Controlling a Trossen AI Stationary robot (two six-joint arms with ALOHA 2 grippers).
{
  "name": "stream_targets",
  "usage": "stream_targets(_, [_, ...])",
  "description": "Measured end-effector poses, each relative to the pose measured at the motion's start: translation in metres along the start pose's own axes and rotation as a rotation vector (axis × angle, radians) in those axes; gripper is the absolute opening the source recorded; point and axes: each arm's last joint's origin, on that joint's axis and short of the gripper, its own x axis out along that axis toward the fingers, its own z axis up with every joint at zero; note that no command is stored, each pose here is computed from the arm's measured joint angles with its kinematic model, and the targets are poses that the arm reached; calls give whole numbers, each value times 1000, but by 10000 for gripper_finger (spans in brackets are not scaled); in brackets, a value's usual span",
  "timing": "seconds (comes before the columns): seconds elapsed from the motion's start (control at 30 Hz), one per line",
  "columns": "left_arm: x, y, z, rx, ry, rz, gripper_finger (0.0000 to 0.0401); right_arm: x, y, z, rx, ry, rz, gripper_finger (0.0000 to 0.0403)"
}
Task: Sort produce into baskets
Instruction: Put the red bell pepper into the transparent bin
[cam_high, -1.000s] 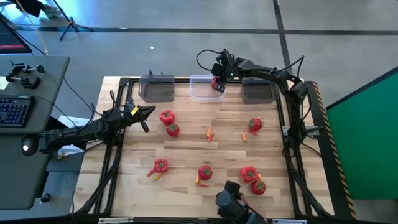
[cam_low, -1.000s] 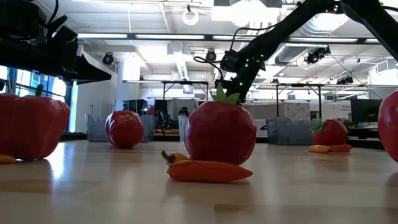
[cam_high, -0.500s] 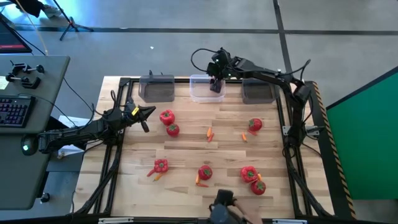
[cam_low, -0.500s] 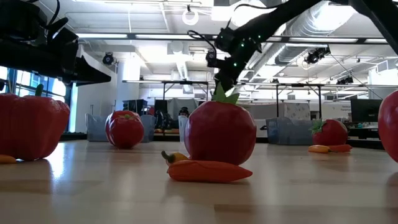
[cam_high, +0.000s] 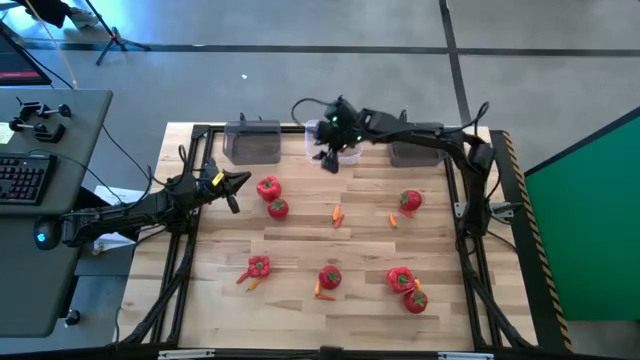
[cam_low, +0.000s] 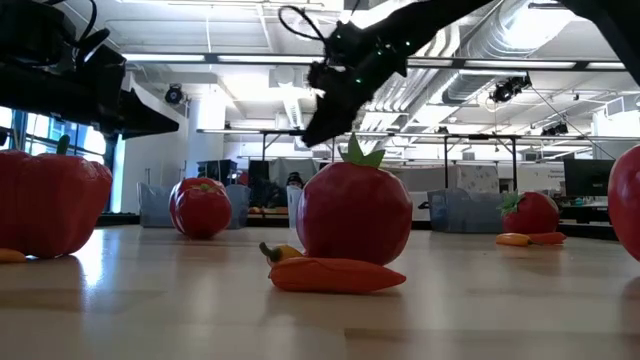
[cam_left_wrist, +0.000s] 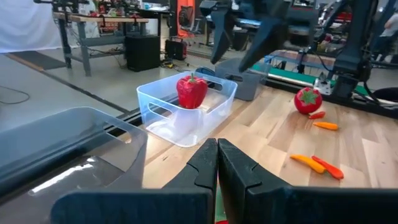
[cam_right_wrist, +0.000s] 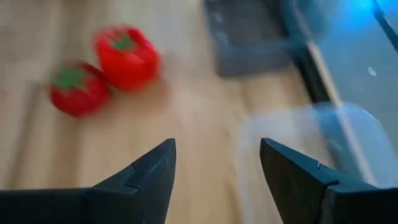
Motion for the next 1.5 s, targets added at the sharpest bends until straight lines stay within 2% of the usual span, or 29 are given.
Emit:
stream_targets(0.27, [0, 0, 1, -45, -5, -1, 0, 39, 46, 18, 4, -171, 83, 225])
stream_targets(0.57, [0, 0, 1, -36, -9, -4, 0, 88, 71, 19, 48, -348, 186, 225])
stream_targets(0.77, [0, 0, 1, -36, -9, -5, 0, 115, 73, 10, 94, -405, 195, 225])
stream_targets(1.17, [0, 0, 1, -35, -6, 6, 0, 148, 69, -10, 153, -421, 188, 222])
stream_targets(1.3, [0, 0, 0, -34, -5, 10, 0, 151, 69, -10, 169, -439, 193, 199])
stream_targets(1.5, [0, 0, 0, -34, -4, 10, 0, 151, 69, -11, 141, -440, 193, 139])
